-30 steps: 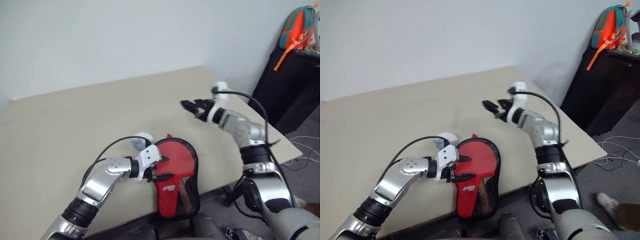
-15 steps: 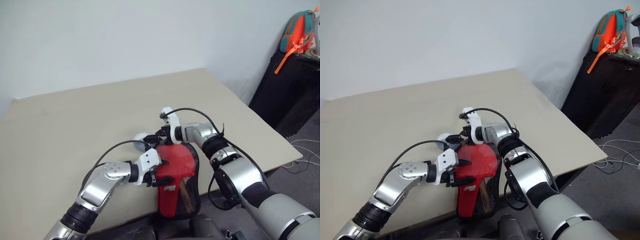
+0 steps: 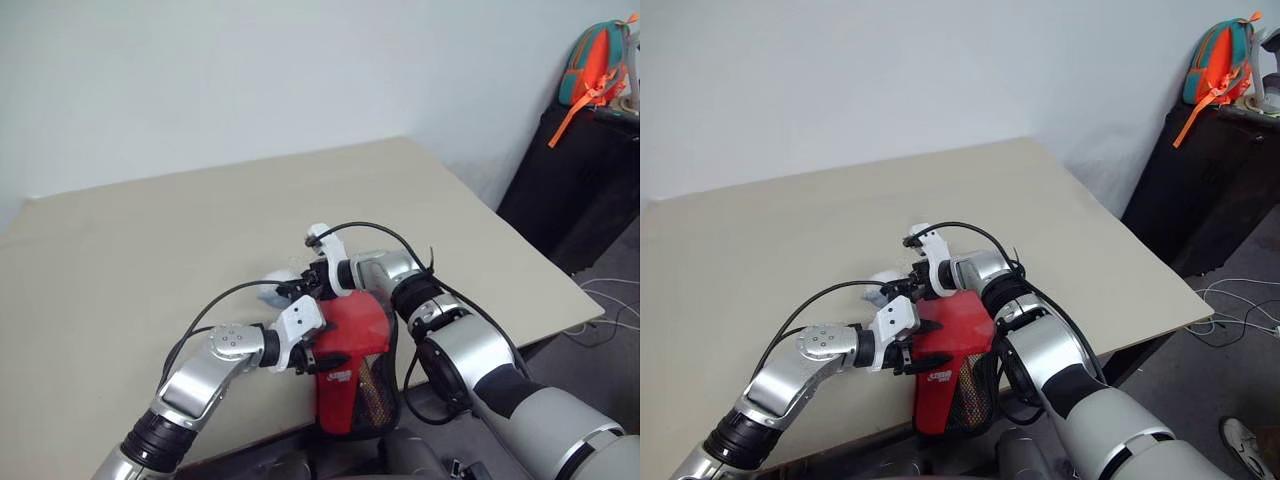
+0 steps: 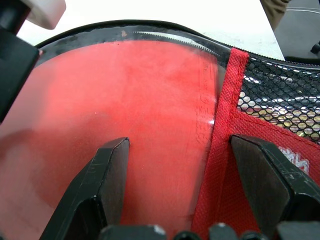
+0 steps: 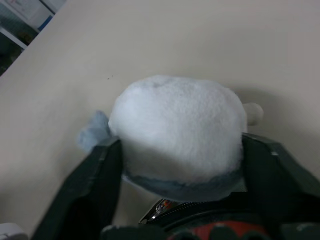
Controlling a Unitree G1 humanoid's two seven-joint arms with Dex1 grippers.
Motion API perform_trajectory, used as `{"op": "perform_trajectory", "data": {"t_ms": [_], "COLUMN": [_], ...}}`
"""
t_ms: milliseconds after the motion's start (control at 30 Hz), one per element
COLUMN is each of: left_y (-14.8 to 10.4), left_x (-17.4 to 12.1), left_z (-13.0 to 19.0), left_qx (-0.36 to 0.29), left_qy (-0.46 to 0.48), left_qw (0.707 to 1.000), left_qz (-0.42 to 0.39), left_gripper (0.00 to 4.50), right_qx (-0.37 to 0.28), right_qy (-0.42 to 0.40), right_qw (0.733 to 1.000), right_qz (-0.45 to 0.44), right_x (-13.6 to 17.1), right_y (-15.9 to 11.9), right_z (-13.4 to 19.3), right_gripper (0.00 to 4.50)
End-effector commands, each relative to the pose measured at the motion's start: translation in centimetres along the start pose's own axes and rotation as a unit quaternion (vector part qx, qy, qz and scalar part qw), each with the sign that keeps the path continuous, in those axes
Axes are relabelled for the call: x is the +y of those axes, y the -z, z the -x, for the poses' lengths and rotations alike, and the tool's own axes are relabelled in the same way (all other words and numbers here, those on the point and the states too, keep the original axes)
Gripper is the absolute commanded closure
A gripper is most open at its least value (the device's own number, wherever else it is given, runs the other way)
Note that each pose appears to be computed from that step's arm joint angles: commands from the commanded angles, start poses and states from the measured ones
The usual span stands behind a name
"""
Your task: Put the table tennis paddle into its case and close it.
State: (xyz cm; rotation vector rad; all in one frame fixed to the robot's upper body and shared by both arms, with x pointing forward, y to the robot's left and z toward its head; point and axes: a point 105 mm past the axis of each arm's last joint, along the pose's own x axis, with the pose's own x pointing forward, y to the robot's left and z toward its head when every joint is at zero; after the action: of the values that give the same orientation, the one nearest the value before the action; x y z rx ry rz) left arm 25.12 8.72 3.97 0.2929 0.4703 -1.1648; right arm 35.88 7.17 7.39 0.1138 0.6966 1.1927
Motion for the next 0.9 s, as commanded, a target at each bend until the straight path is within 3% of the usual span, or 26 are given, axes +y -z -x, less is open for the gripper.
{"op": "perform_trajectory", "data": {"t_ms": [33, 167, 300, 433, 667, 900], "left_y": [4.0, 4.3, 4.7, 4.9, 5.4, 5.6], "left_x": [-0.4, -0.1, 0.1, 0.4, 0.9, 1.2], "left_z": [-0.3, -0.4, -0.6, -0.8, -0.8, -1.4], "left_qx": [0.07, 0.072, 0.075, 0.078, 0.084, 0.084], "left_qy": [0.006, 0.002, 0.003, 0.006, 0.002, 0.004], "left_qw": [0.995, 0.995, 0.994, 0.994, 0.994, 0.995], "left_qz": [0.064, 0.073, 0.076, 0.074, 0.062, 0.055], "left_gripper": [1.1, 1.1, 1.1, 1.1, 1.1, 1.1], "right_qx": [-0.03, -0.056, -0.09, -0.115, -0.172, -0.175], "right_qy": [0.011, 0.024, 0.059, 0.145, 0.229, 0.283], "right_qw": [0.999, 0.998, 0.994, 0.983, 0.958, 0.943], "right_qz": [0.034, 0.015, -0.005, -0.009, -0.015, -0.024], "right_x": [0.0, -0.5, -1.7, -4.6, -9.3, -12.7], "right_y": [-2.0, -2.6, -3.6, -3.9, -5.2, -3.3], "right_z": [0.3, 0.8, 1.6, 3.2, 9.7, 16.1], "right_gripper": [2.17, 3.57, 4.48, 4.49, 4.49, 4.49]}}
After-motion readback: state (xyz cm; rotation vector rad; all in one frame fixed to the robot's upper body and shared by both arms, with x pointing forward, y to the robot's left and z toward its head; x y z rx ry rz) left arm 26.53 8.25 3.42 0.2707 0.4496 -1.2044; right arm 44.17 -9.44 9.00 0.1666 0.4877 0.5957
